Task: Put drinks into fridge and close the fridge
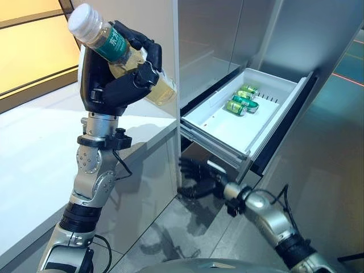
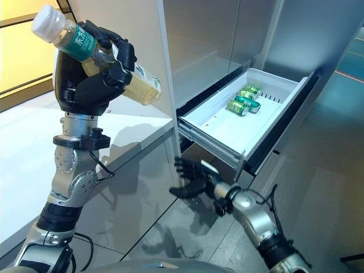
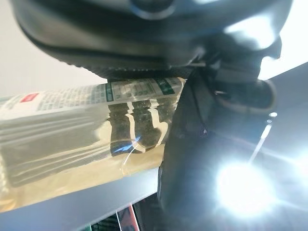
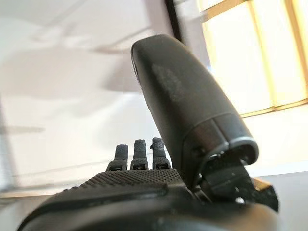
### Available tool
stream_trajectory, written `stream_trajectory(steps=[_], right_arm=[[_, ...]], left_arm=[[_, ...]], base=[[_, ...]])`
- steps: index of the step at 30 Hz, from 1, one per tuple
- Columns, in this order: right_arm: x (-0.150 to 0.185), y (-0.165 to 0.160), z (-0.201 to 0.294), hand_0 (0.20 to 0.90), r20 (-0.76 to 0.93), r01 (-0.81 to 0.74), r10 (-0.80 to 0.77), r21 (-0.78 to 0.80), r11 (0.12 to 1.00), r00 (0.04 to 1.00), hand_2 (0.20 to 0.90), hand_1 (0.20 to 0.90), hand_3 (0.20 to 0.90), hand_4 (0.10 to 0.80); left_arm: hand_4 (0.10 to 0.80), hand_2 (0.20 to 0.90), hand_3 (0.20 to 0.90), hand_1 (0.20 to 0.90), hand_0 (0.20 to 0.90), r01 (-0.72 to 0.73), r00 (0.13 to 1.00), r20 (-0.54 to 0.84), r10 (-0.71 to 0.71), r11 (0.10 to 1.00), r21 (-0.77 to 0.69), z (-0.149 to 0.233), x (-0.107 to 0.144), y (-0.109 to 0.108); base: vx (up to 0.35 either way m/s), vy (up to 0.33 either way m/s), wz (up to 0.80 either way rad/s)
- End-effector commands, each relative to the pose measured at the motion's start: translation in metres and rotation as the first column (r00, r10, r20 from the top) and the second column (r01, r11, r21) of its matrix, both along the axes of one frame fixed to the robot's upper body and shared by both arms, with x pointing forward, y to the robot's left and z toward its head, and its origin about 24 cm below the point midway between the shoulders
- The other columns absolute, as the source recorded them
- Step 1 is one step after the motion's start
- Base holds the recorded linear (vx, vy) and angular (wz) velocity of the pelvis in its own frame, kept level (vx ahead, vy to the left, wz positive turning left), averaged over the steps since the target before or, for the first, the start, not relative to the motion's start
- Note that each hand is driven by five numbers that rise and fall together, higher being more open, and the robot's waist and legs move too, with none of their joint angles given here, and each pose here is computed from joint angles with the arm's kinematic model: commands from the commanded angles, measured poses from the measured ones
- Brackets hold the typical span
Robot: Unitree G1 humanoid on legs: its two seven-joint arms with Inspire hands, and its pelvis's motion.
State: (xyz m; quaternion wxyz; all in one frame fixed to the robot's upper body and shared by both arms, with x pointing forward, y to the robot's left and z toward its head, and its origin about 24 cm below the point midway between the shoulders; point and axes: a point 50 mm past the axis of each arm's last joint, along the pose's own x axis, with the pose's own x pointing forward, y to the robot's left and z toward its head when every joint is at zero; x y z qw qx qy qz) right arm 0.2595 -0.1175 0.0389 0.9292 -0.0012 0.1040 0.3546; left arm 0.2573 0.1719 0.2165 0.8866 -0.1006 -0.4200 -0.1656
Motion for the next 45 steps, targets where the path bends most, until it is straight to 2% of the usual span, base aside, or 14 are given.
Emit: stream_trajectory(steps=[1, 4, 10, 15, 20, 26, 36, 45], right_arm=[[0.022, 0.03, 0.109, 0.9, 0.393, -0.183, 0.077, 0.24, 0.953, 0.916, 0.9, 0.9, 0.9, 0.8], [0.022, 0.029, 0.131, 0.9, 0.461, -0.229, 0.103, 0.227, 0.946, 0.881, 0.9, 0.9, 0.9, 0.8], [0.018, 0.03, 0.146, 0.9, 0.459, -0.267, 0.124, 0.262, 0.928, 0.88, 0.9, 0.9, 0.9, 0.8], [0.018, 0.037, 0.156, 0.9, 0.493, -0.275, 0.115, 0.266, 0.924, 0.862, 0.9, 0.9, 0.9, 0.8], [0.014, 0.043, 0.162, 0.9, 0.497, -0.308, 0.143, 0.268, 0.913, 0.856, 0.9, 0.9, 0.9, 0.8], [0.013, 0.042, 0.163, 0.9, 0.501, -0.311, 0.148, 0.258, 0.915, 0.853, 0.9, 0.9, 0.9, 0.8], [0.022, 0.024, 0.17, 0.9, 0.526, -0.194, 0.032, 0.255, 0.947, 0.85, 0.9, 0.9, 0.9, 0.8], [0.029, 0.015, 0.169, 0.9, 0.514, -0.108, -0.044, 0.263, 0.959, 0.856, 0.9, 0.9, 0.9, 0.8]], left_arm=[[0.1, 0.3, 0.2, 0.3, 0.3, 0.14, 0.971, 0.197, -0.137, 0.99, -0.001, 0.038, -0.004, -0.013], [0.1, 0.3, 0.2, 0.3, 0.3, 0.185, 0.97, 0.152, -0.191, 0.981, 0.052, 0.035, -0.001, -0.02], [0.1, 0.3, 0.2, 0.3, 0.3, 0.244, 0.966, 0.062, -0.25, 0.966, 0.089, 0.027, 0.004, -0.029], [0.1, 0.3, 0.2, 0.3, 0.3, 0.263, 0.963, 0.02, -0.268, 0.956, 0.13, 0.022, 0.008, -0.041], [0.1, 0.3, 0.2, 0.3, 0.3, 0.21, 0.976, 0.013, -0.219, 0.949, 0.236, 0.019, 0.011, -0.049], [0.1, 0.3, 0.2, 0.3, 0.3, 0.118, 0.99, 0.028, -0.135, 0.936, 0.33, 0.017, 0.016, -0.046], [0.1, 0.3, 0.2, 0.3, 0.3, 0.052, 0.996, 0.052, -0.074, 0.937, 0.346, 0.022, 0.016, -0.033], [0.1, 0.3, 0.2, 0.3, 0.3, 0.044, 0.994, 0.079, -0.075, 0.94, 0.337, 0.024, 0.014, -0.03]], base=[[0.0, 0.0, 0.0], [0.0, 0.0, 0.0], [0.001, -0.002, 0.01], [0.0, 0.0, 0.0], [0.0, 0.0, 0.0], [0.0, 0.0, 0.0], [0.0, 0.0, 0.0], [0.0, 0.0, 0.0]])
